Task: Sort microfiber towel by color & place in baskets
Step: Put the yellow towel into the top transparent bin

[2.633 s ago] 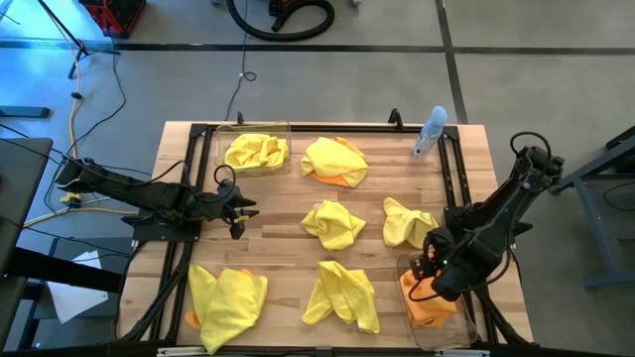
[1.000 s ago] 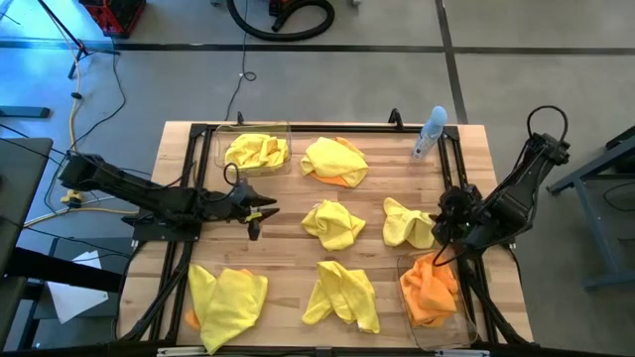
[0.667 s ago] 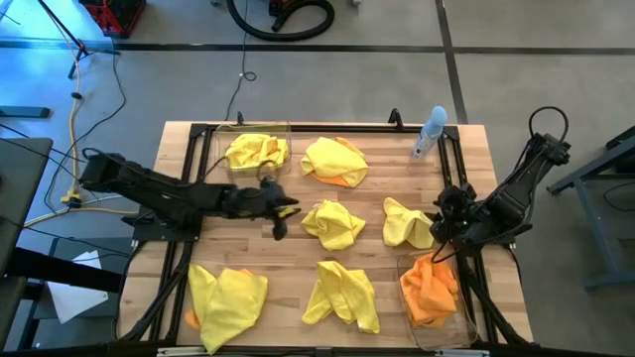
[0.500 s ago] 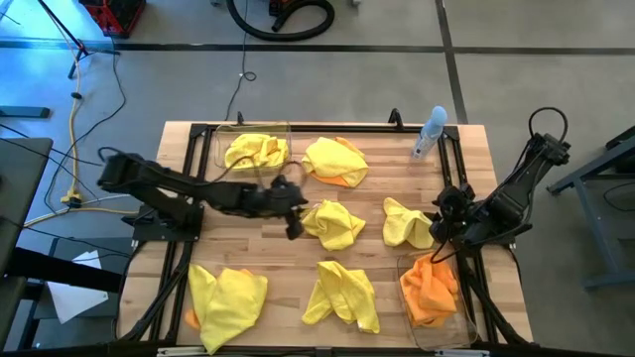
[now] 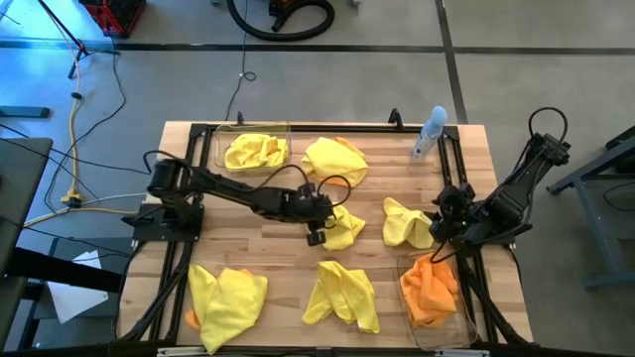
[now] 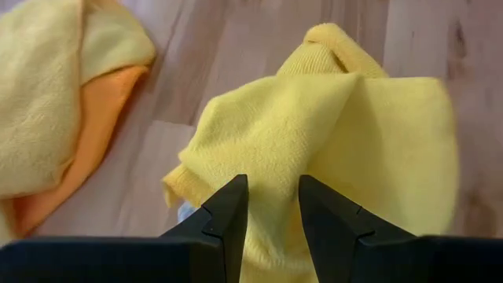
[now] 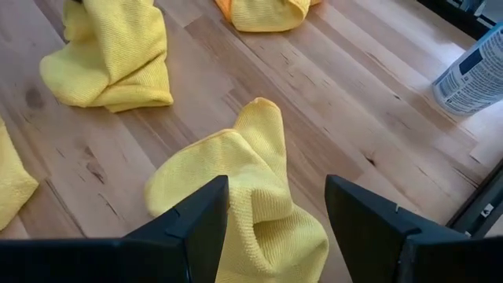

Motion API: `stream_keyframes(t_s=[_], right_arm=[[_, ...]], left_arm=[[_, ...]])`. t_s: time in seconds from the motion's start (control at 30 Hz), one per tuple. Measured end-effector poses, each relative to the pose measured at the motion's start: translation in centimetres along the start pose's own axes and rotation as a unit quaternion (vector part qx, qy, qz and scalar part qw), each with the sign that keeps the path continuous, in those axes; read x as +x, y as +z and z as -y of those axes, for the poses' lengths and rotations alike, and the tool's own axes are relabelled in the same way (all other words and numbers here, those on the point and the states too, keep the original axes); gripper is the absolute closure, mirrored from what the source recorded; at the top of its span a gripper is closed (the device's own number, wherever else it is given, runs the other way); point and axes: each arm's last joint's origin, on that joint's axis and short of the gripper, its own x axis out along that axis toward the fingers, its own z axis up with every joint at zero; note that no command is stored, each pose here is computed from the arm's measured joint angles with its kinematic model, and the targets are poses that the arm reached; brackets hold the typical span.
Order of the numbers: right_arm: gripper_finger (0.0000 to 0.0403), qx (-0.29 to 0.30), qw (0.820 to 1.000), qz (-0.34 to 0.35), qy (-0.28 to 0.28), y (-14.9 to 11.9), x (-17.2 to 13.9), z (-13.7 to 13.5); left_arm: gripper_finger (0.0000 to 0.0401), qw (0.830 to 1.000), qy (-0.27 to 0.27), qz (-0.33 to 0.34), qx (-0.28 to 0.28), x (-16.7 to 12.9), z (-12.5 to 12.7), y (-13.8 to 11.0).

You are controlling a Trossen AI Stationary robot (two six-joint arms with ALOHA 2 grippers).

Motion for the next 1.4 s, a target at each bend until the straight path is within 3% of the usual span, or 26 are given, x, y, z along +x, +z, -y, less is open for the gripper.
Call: stream_keyframes(t_s=[0.17, 0.3, 0.4, 0.67, 0.87, 1.03, 1.2, 1.4], right_arm=[[0.0195, -0.008, 0.999, 0.034, 0.0, 0.2, 0.0, -0.1], [0.0216, -0.023, 0.996, 0.079, 0.029, 0.6, -0.1, -1.0], [0.0255, -0.033, 0.991, 0.113, 0.059, 0.9, -0.2, -2.1], [0.0392, -0.057, 0.985, 0.145, 0.08, 1.4, 0.4, -4.9], [0.0382, -0.044, 0.987, 0.141, 0.062, 1.4, 1.9, -6.9], [0.04, -0.079, 0.988, 0.127, 0.047, 0.7, 4.0, -8.2], [0.0402, -0.084, 0.982, 0.123, 0.115, -0.2, 6.5, -8.3], [0.0402, -0.096, 0.959, 0.164, 0.208, 0.7, 8.6, -8.1]], left_arm=[[0.0306, 0.999, 0.003, -0.023, 0.034, 1.0, 0.2, -0.5], [0.0347, 0.998, 0.004, -0.044, 0.042, 0.9, 0.3, -0.9], [0.0391, 0.998, 0.005, -0.052, 0.045, 0.9, 0.2, -1.1], [0.04, 0.996, 0.009, -0.057, 0.063, 0.5, 0.1, -1.1], [0.0401, 0.995, 0.026, -0.064, 0.068, -0.9, -0.4, -1.0], [0.0401, 0.995, 0.045, -0.058, 0.067, -3.4, -1.2, -0.5], [0.0401, 0.995, 0.063, -0.037, 0.061, -7.2, -2.4, 0.2], [0.0401, 0.993, 0.11, -0.007, 0.041, -12.6, -4.3, 0.2]])
